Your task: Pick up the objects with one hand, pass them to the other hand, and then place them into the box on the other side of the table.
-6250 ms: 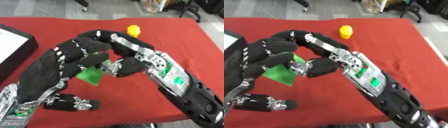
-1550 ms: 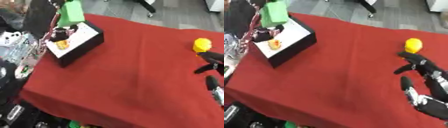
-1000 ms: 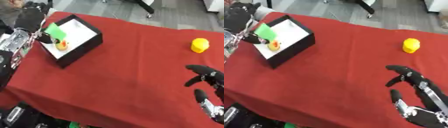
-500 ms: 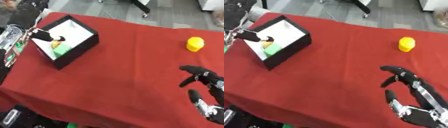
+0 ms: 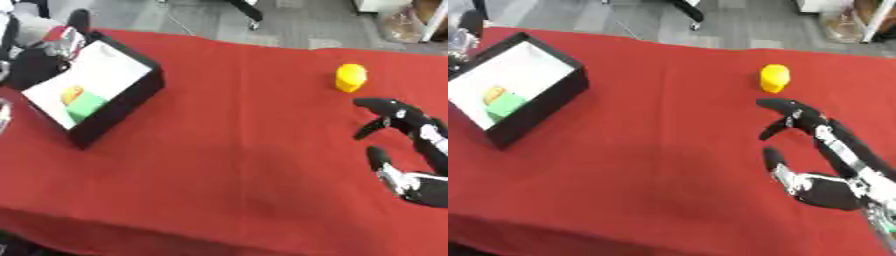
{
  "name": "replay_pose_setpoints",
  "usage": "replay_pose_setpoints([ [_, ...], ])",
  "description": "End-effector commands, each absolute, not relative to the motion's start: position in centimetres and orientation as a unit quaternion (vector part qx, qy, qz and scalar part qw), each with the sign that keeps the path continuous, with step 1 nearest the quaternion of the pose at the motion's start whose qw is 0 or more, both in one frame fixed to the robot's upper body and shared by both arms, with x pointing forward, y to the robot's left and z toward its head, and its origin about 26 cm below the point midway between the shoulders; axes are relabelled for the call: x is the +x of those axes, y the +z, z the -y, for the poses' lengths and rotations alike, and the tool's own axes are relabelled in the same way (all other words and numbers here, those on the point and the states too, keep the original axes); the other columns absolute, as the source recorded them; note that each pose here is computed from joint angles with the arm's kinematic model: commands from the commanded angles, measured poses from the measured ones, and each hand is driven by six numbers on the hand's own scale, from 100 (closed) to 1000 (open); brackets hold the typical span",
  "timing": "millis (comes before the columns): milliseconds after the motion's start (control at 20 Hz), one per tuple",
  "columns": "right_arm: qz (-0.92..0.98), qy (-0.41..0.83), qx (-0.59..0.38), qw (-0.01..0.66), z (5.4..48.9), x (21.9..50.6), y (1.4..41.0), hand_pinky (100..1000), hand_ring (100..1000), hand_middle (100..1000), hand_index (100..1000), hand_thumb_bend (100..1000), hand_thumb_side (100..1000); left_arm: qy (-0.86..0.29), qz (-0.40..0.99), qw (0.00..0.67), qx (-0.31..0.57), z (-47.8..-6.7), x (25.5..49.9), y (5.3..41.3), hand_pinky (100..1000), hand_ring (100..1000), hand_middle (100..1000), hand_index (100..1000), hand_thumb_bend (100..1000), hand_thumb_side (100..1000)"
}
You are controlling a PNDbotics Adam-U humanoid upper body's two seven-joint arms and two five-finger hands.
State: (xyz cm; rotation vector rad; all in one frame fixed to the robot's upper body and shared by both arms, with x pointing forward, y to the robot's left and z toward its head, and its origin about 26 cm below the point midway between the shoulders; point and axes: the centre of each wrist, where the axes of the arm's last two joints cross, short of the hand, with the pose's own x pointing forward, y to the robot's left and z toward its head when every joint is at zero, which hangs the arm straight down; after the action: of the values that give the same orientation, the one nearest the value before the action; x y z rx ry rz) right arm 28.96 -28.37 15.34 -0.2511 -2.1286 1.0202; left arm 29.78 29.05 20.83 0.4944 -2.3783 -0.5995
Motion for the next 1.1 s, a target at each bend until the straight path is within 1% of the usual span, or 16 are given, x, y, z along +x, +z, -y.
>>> replay_pose_setpoints([
  [50,0.822,0.387,-0.183,0.377,31.7,30.3,16.7,1000,676,932,961,100,440,-0.199,0.934,0.287,0.077,-27.0,29.6,20.6,736,767,724,899,230,748],
  [100,0.817,0.383,-0.200,0.382,32.5,30.9,16.7,1000,683,935,964,100,428,-0.196,0.935,0.290,0.049,-26.3,29.7,20.3,731,765,720,898,215,786],
  [250,0.795,0.372,-0.262,0.401,35.6,32.7,16.9,1000,708,941,967,100,414,-0.200,0.931,0.302,-0.041,-23.5,29.7,19.4,728,760,712,897,205,820],
  [400,0.776,0.359,-0.307,0.418,38.0,34.3,16.8,1000,755,949,967,100,366,-0.202,0.926,0.300,-0.104,-21.4,29.8,19.5,725,753,705,894,214,818],
  [550,0.749,0.336,-0.348,0.453,40.6,36.0,15.8,1000,777,951,966,100,325,-0.197,0.921,0.293,-0.164,-19.3,29.9,20.0,719,743,691,888,222,820],
  [750,0.716,0.298,-0.395,0.493,43.3,37.3,14.2,1000,790,951,966,100,292,-0.214,0.913,0.274,-0.211,-17.8,29.9,20.9,717,734,683,890,225,819],
  [1050,0.697,0.268,-0.439,0.500,44.1,38.1,13.2,1000,802,944,964,100,282,-0.227,0.906,0.270,-0.234,-17.1,29.9,21.4,711,724,672,890,222,836],
  [1100,0.695,0.264,-0.443,0.500,44.1,38.2,13.2,1000,796,940,963,100,248,-0.229,0.905,0.269,-0.237,-16.9,29.9,21.5,711,724,672,891,221,838],
])
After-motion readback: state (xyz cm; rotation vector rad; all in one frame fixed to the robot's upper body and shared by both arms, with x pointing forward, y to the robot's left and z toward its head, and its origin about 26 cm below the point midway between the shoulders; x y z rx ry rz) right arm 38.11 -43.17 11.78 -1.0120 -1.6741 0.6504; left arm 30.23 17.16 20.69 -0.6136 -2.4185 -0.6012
